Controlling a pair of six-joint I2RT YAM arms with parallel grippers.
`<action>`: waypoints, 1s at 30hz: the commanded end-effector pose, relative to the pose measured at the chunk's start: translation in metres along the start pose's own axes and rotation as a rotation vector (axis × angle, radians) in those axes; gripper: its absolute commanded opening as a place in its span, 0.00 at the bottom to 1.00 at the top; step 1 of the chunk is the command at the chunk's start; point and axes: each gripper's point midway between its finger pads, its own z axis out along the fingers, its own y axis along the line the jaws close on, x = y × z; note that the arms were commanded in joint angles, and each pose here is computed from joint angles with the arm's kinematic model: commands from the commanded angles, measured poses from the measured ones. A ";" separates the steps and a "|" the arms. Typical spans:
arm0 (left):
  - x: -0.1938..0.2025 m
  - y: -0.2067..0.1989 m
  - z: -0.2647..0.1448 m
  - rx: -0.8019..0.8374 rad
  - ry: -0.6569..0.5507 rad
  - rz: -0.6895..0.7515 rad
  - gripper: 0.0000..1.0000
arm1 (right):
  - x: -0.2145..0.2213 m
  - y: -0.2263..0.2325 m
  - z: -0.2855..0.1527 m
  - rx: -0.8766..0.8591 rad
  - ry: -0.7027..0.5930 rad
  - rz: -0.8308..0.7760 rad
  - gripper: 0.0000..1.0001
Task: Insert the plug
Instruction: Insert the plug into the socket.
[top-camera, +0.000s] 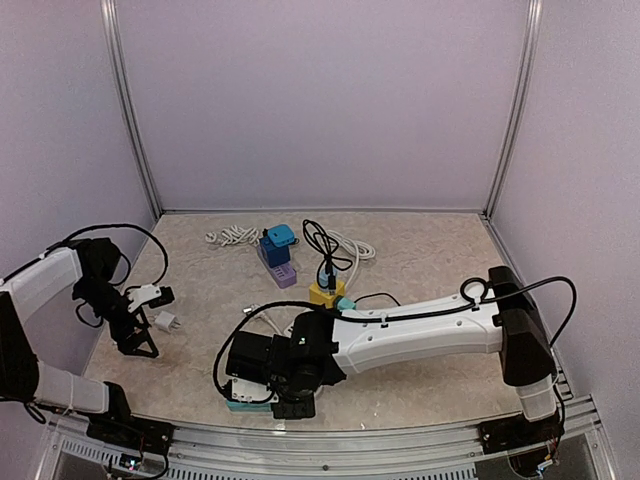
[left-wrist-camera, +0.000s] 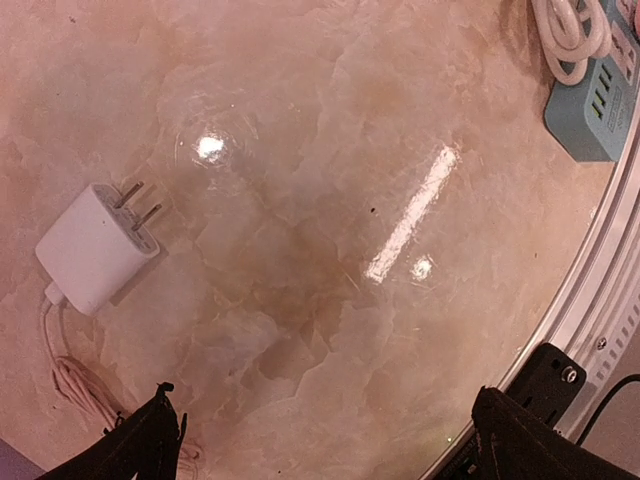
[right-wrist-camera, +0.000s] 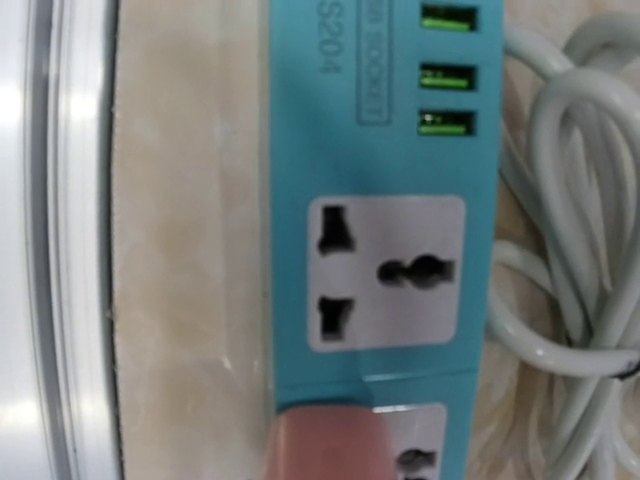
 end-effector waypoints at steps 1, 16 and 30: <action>-0.013 0.004 -0.011 -0.017 -0.046 -0.001 0.99 | 0.122 0.059 0.086 -0.185 0.483 -0.051 0.00; -0.021 0.022 -0.017 -0.092 -0.066 -0.042 0.99 | 0.042 0.001 0.042 0.046 0.230 0.000 0.65; -0.028 0.030 -0.019 -0.096 -0.084 -0.042 0.99 | -0.029 -0.026 -0.036 0.109 -0.142 0.058 1.00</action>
